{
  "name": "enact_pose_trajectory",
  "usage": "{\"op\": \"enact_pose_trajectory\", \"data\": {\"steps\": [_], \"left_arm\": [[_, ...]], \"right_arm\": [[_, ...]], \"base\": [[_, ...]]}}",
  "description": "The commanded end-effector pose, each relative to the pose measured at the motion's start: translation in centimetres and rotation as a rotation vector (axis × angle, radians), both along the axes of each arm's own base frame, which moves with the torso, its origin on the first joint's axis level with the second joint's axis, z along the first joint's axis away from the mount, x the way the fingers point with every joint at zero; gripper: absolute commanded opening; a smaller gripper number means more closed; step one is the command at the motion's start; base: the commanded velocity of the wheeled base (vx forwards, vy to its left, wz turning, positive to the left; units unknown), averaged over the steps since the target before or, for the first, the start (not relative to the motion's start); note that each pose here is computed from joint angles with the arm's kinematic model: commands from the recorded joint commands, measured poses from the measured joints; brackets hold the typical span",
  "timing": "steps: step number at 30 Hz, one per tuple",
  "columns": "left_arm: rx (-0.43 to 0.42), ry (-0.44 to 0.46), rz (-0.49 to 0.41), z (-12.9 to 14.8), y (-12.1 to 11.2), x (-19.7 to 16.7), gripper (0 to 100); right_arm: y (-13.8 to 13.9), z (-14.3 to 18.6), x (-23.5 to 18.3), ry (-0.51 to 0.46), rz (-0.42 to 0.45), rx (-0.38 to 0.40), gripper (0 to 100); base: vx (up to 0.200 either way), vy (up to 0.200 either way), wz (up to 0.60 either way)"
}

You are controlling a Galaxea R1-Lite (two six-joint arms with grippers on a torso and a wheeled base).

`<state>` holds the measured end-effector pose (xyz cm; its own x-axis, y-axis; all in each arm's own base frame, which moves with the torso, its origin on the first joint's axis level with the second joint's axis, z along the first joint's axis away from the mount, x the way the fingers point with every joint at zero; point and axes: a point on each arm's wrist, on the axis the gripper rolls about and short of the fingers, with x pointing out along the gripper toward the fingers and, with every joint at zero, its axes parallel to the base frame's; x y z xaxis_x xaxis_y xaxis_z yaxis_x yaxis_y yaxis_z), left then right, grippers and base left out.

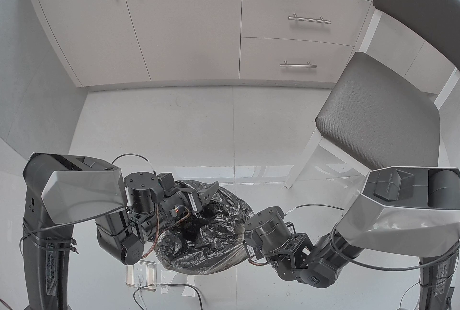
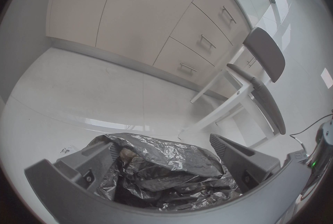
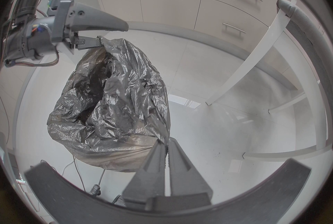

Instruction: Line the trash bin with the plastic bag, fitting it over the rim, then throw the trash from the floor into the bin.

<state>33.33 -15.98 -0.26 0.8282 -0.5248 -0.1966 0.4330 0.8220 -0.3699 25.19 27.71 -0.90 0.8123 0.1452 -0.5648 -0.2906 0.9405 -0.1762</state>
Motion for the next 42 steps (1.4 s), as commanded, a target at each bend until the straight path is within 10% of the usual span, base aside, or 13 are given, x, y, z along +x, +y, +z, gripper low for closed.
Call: {"op": "enact_pose_trajectory", "data": {"steps": [1,8,9,27,42], "left_arm": [[0.001,0.003,0.018,-0.8,0.4,0.7,100],[0.006,0.009,0.020,-0.8,0.5,0.6,100],[0.007,0.010,0.020,-0.9,0.5,0.5,100],[0.010,0.010,0.019,-0.6,0.5,0.2,100],[0.011,0.020,0.021,-0.7,0.6,0.1,100]], "right_arm": [[0.0,0.1,0.0,-0.003,-0.002,0.002,0],[-0.1,0.0,-0.1,-0.007,-0.011,-0.013,0],[-0.1,0.0,-0.1,-0.007,-0.012,-0.012,100],[0.4,4.5,0.5,-0.128,0.014,0.069,100],[3.8,1.9,4.3,-0.165,0.028,0.046,100]], "base": [[0.000,0.000,0.00],[0.000,0.000,0.00],[0.000,0.000,0.00],[0.000,0.000,0.00],[0.000,0.000,0.00]]}}
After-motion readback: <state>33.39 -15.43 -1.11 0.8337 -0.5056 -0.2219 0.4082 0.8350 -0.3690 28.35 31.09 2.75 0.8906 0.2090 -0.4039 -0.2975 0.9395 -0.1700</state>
